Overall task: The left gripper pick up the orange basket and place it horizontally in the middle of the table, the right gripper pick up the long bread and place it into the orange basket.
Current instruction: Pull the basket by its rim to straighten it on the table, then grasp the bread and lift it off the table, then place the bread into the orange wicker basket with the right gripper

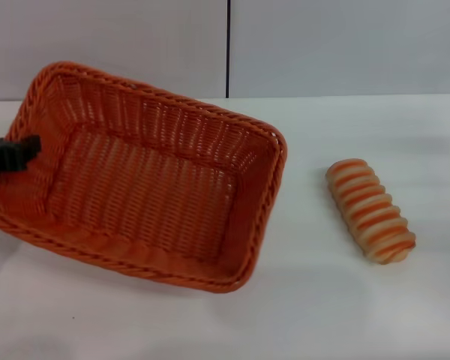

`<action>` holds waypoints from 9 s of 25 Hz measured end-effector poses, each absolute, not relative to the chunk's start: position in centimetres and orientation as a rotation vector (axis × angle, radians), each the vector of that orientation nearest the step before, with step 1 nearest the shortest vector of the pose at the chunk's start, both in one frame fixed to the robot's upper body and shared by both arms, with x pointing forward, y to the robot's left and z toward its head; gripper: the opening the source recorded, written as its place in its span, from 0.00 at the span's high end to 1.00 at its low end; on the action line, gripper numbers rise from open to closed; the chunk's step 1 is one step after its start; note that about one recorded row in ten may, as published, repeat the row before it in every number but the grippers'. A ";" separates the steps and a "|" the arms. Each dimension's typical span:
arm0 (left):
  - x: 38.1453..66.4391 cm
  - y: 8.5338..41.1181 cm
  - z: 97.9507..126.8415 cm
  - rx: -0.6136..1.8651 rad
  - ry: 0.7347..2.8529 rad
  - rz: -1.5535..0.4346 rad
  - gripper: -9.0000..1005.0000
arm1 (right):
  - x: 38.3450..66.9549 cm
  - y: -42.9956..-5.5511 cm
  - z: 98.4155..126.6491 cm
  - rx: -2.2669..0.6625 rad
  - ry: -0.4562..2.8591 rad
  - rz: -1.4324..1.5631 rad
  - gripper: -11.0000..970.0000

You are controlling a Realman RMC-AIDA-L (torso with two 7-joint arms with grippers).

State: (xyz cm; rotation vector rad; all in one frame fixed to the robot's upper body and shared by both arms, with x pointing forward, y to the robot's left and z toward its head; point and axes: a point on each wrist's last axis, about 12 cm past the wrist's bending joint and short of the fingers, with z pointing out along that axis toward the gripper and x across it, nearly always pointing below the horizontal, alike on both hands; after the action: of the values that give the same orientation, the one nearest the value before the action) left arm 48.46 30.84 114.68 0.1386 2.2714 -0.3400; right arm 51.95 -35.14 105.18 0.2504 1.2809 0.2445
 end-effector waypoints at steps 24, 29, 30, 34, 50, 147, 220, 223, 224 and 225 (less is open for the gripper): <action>43.5 26.9 111.5 -0.077 2.200 -0.429 0.82 | 53.3 -34.6 105.9 0.210 1.280 0.274 0.33; 43.4 26.6 110.9 -0.076 2.209 -0.437 0.82 | 53.4 -34.5 105.9 0.211 1.285 0.274 0.33; 43.4 26.6 110.8 -0.076 2.209 -0.433 0.82 | 53.4 -34.5 105.9 0.210 1.287 0.275 0.33; 43.6 26.5 110.7 -0.057 2.201 -0.421 0.82 | 53.4 -34.4 105.8 0.204 1.290 0.279 0.33; 44.8 27.3 110.7 -0.067 2.196 -0.426 0.71 | 53.3 -34.2 105.8 0.213 1.284 0.296 0.33; 43.1 34.9 104.5 0.179 1.298 -0.454 0.23 | 59.6 -28.3 109.4 -0.579 2.473 0.815 0.97; 42.1 34.4 104.6 0.161 1.249 -0.502 0.23 | 59.7 -19.3 121.5 -1.082 1.958 0.997 0.90; 42.0 34.4 104.6 0.160 1.245 -0.503 0.23 | 60.5 -18.9 120.3 -1.081 1.882 0.985 0.90; 41.8 34.4 104.6 0.160 1.241 -0.504 0.23 | 60.7 -18.9 120.0 -1.067 1.802 1.000 0.90; 41.7 34.4 104.6 0.161 1.239 -0.505 0.23 | 60.8 -19.0 119.9 -1.049 1.748 1.015 0.89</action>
State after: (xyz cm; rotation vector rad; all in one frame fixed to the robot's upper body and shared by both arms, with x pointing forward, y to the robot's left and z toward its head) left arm 41.70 34.40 104.64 0.1606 1.2387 -0.5052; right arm 60.82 -18.98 119.89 -1.0485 1.7479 1.0150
